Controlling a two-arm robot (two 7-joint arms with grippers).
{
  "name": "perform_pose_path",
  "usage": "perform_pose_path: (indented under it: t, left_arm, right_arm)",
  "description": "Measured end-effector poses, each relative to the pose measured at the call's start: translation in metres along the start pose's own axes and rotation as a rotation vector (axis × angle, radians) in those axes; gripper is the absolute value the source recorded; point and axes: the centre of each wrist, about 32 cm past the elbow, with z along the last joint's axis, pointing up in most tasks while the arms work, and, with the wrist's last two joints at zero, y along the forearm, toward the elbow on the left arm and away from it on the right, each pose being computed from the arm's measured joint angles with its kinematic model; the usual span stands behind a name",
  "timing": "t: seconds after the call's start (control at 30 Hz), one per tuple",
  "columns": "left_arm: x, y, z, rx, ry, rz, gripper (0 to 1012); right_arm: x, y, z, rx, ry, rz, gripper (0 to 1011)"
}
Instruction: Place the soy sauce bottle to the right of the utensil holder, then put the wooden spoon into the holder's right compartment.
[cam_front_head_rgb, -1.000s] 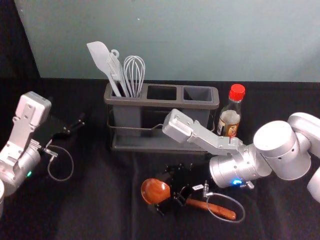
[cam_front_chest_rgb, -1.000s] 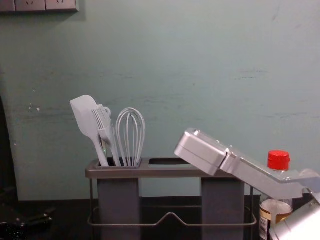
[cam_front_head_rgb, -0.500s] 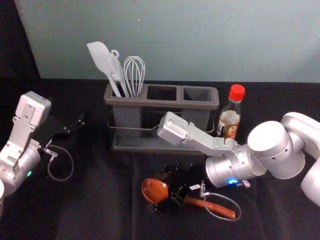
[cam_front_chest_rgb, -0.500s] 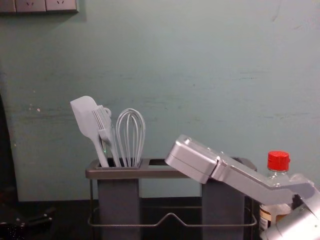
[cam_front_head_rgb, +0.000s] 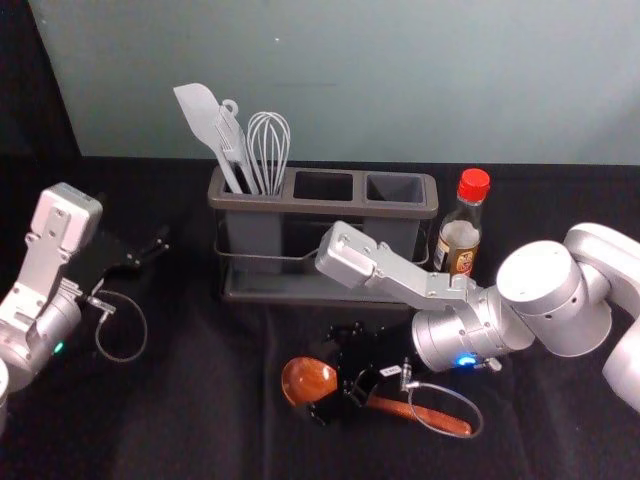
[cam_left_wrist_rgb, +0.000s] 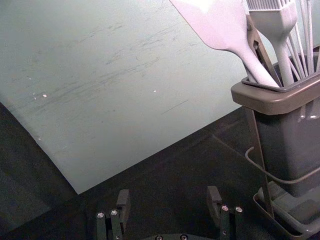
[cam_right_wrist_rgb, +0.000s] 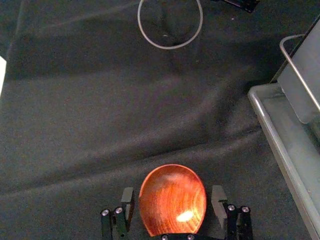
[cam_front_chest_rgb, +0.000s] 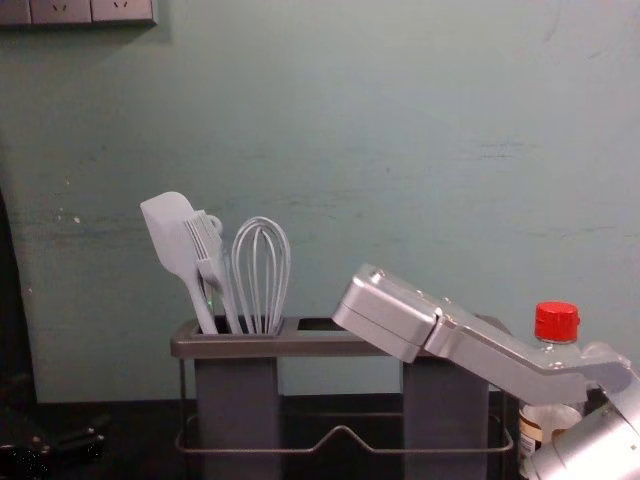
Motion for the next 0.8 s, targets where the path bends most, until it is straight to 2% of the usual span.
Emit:
perform_pose_path:
  t: [0.8]
  left_arm:
    - [0.0,0.0,0.0,0.0,0.0,0.0,1005]
  right_arm:
    - [0.003,0.0097,-0.0038,-0.009,0.005,0.008,1000]
